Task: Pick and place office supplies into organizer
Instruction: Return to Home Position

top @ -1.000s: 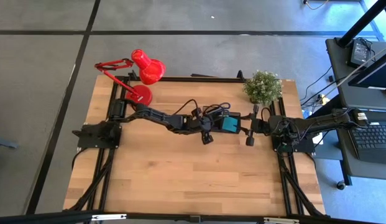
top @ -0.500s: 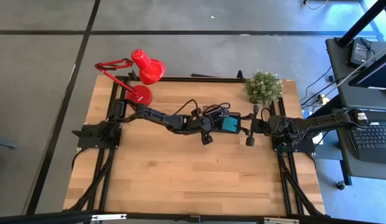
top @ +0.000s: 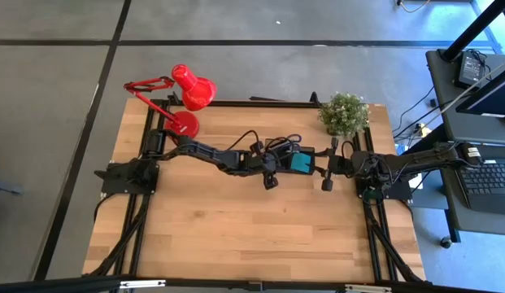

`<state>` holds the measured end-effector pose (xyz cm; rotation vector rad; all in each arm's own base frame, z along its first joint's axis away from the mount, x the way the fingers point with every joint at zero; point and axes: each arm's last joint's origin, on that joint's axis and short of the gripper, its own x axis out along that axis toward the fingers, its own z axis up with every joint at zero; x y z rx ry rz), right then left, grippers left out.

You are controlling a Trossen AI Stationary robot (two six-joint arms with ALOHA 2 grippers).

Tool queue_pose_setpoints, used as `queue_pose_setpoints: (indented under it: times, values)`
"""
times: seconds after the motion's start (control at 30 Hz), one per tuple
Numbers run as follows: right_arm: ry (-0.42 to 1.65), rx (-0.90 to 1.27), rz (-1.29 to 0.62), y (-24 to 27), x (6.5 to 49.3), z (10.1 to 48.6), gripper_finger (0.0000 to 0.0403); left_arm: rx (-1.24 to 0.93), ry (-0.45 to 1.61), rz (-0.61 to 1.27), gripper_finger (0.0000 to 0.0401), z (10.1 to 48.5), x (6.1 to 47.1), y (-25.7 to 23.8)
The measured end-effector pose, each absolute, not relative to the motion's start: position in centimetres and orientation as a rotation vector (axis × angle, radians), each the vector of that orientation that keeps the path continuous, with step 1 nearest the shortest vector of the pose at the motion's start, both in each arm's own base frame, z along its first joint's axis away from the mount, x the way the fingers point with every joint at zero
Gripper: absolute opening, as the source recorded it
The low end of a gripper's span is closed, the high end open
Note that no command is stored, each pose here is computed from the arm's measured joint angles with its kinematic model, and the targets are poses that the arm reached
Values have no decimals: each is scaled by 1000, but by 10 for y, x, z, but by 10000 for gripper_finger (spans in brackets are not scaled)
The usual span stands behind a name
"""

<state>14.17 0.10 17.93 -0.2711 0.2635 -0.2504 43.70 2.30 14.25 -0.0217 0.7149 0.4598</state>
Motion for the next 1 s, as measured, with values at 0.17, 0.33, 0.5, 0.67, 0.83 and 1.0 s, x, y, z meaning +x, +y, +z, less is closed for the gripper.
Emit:
queue_pose_setpoints:
  times: [0.17, 0.33, 0.5, 0.67, 0.83, 1.0]
  values:
    - [253, -262, -252, 1, 142, 180, 162, 5, 744, 456, 114, 166, 427, 19]
    - [205, -235, -256, 1, 142, 185, 162, 153, 783, 384, 103, 198, 412, 13]
    - [246, -259, -250, 1, 136, 183, 162, 177, 775, 409, 94, 229, 383, 19]
    - [219, -254, -259, 0, 124, 187, 162, 134, 722, 493, 90, 233, 331, 25]
    - [160, -266, -277, -2, 115, 194, 162, 95, 538, 517, 90, 236, 279, 23]
    - [90, -301, -285, -2, 107, 201, 162, 102, 399, 513, 90, 238, 234, 22]
